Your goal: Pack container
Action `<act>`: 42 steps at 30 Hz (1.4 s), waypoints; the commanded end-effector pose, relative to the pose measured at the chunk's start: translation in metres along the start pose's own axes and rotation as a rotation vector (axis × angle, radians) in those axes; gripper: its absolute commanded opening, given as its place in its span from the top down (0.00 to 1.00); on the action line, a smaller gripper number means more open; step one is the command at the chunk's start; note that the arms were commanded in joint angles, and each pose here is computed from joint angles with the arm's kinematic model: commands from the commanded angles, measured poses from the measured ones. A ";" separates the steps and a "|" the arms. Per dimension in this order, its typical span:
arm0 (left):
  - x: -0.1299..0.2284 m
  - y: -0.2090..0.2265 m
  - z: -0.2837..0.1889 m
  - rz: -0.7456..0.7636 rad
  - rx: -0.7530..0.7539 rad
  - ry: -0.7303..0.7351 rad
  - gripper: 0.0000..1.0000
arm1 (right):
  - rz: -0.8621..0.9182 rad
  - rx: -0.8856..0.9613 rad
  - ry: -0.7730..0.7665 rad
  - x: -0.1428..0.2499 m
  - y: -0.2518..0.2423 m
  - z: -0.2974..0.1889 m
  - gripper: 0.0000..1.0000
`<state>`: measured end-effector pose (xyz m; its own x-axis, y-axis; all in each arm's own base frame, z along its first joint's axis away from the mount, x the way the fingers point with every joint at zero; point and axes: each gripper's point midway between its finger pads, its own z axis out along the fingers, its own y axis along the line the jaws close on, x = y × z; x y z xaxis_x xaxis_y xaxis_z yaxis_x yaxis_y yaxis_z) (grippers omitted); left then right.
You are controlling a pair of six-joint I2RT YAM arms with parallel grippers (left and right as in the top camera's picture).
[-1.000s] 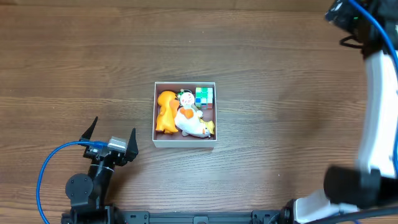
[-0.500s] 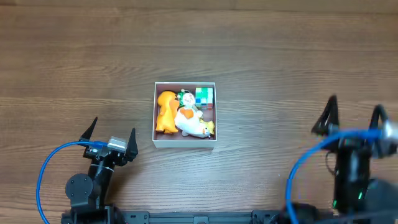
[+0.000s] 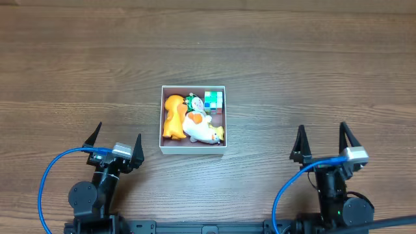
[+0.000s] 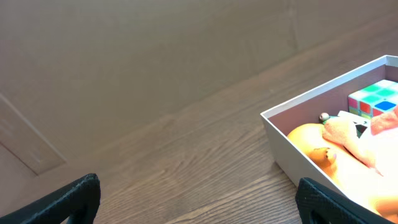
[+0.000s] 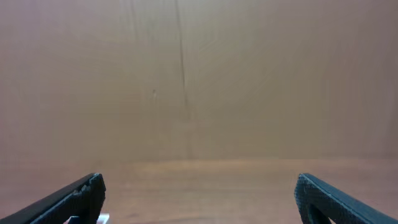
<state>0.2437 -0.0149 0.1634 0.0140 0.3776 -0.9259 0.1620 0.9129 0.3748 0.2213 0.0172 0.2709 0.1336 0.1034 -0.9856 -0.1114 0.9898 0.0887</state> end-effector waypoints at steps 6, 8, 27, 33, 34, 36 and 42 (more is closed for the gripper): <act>0.001 0.002 0.000 0.005 -0.009 0.000 0.00 | 0.001 -0.002 0.041 0.053 -0.005 0.010 0.00; 0.001 0.002 0.000 0.004 -0.009 0.000 0.00 | 0.004 0.001 0.074 0.069 -0.007 0.011 0.00; 0.001 0.002 0.000 0.004 -0.008 0.001 0.00 | 0.012 0.011 0.163 0.102 -0.010 0.010 0.00; 0.001 0.002 0.000 0.004 -0.008 0.001 0.00 | 0.012 0.011 0.163 0.102 -0.010 0.010 0.00; 0.001 0.001 0.000 0.004 -0.008 0.001 0.00 | 0.012 0.011 0.163 0.102 -0.010 0.010 0.00; 0.001 0.002 0.000 0.004 -0.008 0.001 0.00 | 0.012 0.011 0.163 0.102 -0.010 0.010 0.00; 0.001 0.001 0.000 0.004 -0.008 0.001 0.00 | 0.012 0.011 0.163 0.102 -0.010 0.010 0.00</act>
<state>0.2437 -0.0149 0.1634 0.0140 0.3776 -0.9259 0.1620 0.9129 0.3748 0.2458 0.0174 0.1727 -0.0325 0.1018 -0.9943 -0.0952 0.9900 0.1045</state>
